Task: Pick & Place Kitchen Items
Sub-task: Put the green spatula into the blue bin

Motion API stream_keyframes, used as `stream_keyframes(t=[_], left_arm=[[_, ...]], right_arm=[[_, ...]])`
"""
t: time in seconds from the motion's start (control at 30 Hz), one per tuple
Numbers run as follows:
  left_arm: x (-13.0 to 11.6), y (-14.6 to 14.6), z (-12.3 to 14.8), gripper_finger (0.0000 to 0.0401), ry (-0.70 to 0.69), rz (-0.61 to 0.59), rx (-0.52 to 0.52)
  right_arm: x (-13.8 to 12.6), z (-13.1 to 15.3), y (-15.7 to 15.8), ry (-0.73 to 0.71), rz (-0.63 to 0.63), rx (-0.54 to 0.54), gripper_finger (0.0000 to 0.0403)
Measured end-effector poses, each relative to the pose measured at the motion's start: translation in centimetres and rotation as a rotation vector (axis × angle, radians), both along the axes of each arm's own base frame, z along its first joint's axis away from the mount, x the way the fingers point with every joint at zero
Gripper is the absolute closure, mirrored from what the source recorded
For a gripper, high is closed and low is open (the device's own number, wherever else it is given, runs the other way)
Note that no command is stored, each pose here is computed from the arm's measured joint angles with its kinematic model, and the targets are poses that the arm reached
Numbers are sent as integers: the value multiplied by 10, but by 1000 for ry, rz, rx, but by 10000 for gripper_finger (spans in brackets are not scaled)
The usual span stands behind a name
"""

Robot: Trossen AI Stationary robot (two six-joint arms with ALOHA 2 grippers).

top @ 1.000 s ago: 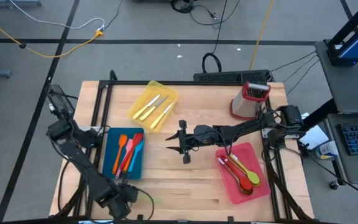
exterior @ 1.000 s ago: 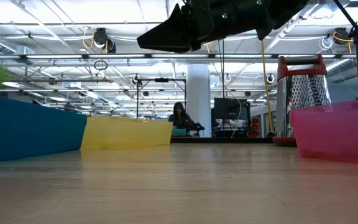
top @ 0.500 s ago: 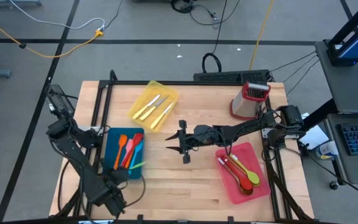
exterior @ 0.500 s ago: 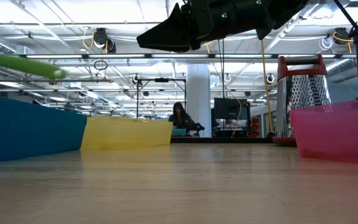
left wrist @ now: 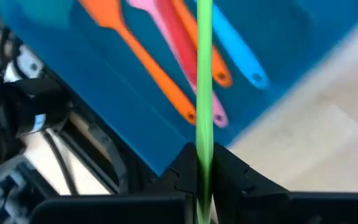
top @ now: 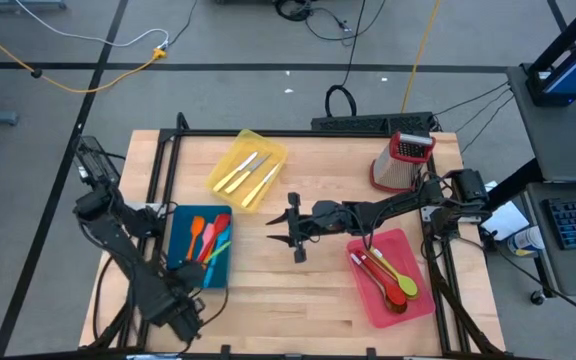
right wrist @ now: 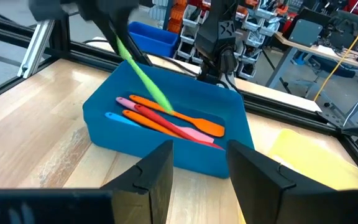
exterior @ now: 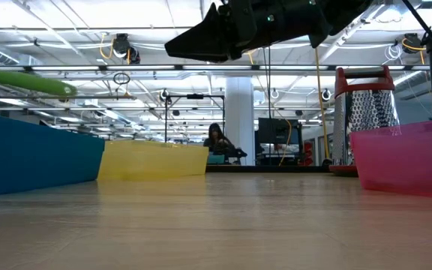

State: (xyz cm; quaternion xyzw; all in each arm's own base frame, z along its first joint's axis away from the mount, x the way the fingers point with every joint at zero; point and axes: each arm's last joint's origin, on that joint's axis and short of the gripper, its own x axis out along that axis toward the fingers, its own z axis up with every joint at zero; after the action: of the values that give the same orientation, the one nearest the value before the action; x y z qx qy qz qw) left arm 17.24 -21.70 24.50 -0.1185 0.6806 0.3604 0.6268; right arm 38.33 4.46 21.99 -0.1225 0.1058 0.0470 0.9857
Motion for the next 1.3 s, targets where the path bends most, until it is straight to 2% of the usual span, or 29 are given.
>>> stream_keyframes(t=[0.23,0.33,0.47,0.67,0.8,0.9,1.03,1.3], left_arm=[[-1,47,-30,380,243,246,0],[-3,70,-41,380,282,291,27],[0,90,-49,379,271,267,-9],[24,103,-55,379,145,214,-171],[35,111,-66,372,65,132,-241],[37,120,-77,358,37,94,-232],[27,134,-89,330,89,115,-167],[21,139,-96,283,136,53,-172]], right_arm=[[0,2,0,-25,0,3,261],[0,2,0,-25,0,3,261],[0,2,0,-24,0,3,261],[0,2,0,-23,0,2,261],[0,1,0,-6,-1,4,261],[0,-1,0,10,-3,10,261],[-1,-2,0,26,-2,6,261],[-1,-2,0,24,-2,5,261]])
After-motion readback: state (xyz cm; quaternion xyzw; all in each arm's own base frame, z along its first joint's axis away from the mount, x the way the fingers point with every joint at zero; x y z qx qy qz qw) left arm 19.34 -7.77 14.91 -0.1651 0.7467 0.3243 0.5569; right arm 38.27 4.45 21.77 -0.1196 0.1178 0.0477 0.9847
